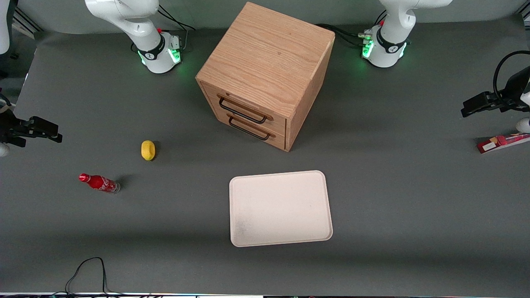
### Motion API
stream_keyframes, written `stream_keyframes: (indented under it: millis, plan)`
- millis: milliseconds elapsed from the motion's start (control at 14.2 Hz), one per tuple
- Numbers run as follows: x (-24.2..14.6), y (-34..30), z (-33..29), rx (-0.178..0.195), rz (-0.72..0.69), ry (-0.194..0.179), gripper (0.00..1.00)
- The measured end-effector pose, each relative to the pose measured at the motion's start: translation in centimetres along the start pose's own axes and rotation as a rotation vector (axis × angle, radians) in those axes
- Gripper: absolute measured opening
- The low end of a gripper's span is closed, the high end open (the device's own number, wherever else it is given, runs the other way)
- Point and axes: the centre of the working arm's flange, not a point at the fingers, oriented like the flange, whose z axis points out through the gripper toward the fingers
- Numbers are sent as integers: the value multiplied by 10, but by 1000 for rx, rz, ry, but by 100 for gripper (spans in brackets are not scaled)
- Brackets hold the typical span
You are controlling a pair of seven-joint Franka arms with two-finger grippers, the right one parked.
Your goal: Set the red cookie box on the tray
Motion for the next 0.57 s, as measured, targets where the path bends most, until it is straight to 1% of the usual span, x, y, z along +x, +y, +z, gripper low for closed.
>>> stream_keyframes:
  millis: [353, 565]
  plan:
    - [5, 1, 5, 3, 0, -18, 100]
    - [4, 0, 7, 6, -2, -37, 100]
